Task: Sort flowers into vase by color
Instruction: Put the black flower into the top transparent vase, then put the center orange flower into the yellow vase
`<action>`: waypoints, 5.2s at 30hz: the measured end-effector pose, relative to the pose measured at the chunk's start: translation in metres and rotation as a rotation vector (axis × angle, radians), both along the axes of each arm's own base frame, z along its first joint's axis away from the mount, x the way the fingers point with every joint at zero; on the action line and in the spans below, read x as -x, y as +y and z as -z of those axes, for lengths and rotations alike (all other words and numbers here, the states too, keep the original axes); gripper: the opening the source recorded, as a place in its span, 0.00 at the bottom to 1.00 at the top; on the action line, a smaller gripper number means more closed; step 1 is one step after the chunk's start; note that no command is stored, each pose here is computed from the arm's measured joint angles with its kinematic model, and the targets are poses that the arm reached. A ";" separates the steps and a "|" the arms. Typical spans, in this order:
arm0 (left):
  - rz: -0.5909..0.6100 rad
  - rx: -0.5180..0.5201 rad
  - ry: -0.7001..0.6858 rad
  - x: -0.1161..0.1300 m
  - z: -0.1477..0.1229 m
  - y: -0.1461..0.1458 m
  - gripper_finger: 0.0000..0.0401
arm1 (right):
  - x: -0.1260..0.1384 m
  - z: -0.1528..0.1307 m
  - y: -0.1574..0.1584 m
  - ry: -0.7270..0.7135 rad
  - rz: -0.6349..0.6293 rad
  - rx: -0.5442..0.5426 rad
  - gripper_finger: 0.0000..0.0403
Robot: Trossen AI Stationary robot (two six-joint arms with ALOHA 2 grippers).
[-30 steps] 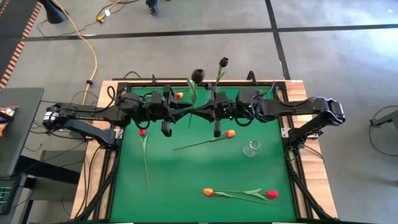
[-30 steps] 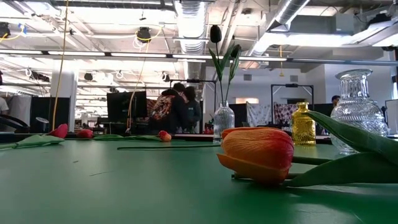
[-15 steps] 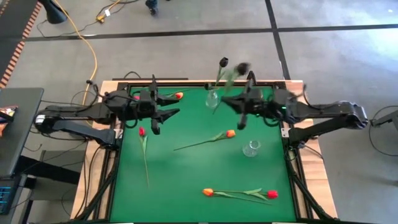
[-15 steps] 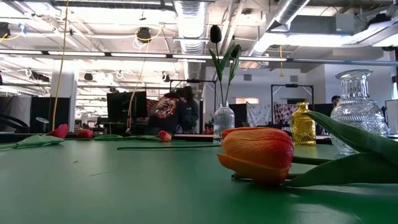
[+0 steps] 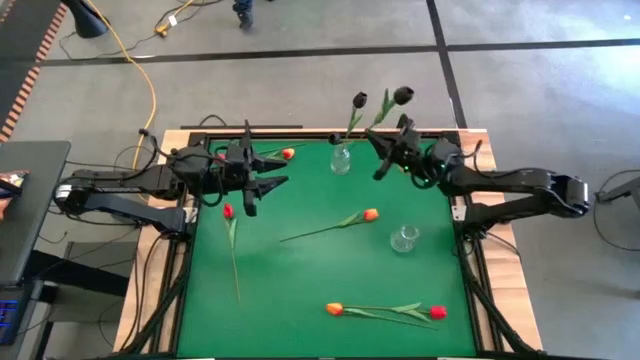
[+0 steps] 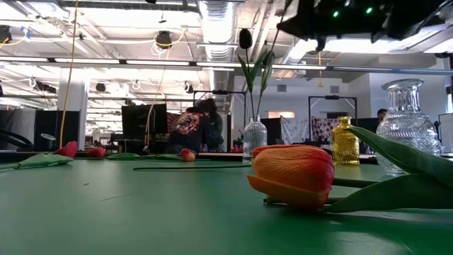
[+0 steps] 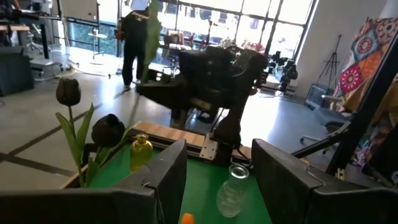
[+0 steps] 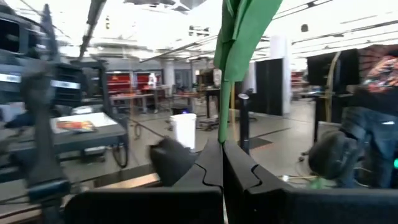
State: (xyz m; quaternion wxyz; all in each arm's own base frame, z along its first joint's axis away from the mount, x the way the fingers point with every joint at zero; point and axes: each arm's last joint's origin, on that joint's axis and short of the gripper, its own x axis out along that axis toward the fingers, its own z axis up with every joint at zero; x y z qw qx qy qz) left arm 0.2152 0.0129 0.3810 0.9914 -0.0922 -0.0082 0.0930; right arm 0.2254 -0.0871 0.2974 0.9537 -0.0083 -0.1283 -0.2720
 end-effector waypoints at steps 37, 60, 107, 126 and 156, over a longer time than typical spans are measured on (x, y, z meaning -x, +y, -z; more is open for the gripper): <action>-0.004 0.100 0.079 0.000 0.009 0.000 0.42 | -0.032 0.062 -0.048 0.123 0.088 -0.064 0.04; -0.005 0.101 0.088 0.001 0.010 0.000 0.42 | -0.046 0.096 -0.051 0.219 0.077 -0.138 0.17; 0.158 -0.181 0.603 -0.069 0.107 0.000 0.42 | -0.011 0.016 0.085 0.921 -0.292 -0.499 0.57; 0.184 -0.081 0.750 -0.147 0.243 0.002 0.42 | 0.002 0.021 0.145 0.951 -0.373 -0.662 0.57; 0.093 -0.005 0.752 -0.156 0.253 -0.002 0.00 | 0.001 0.023 0.133 0.972 -0.324 -0.668 0.57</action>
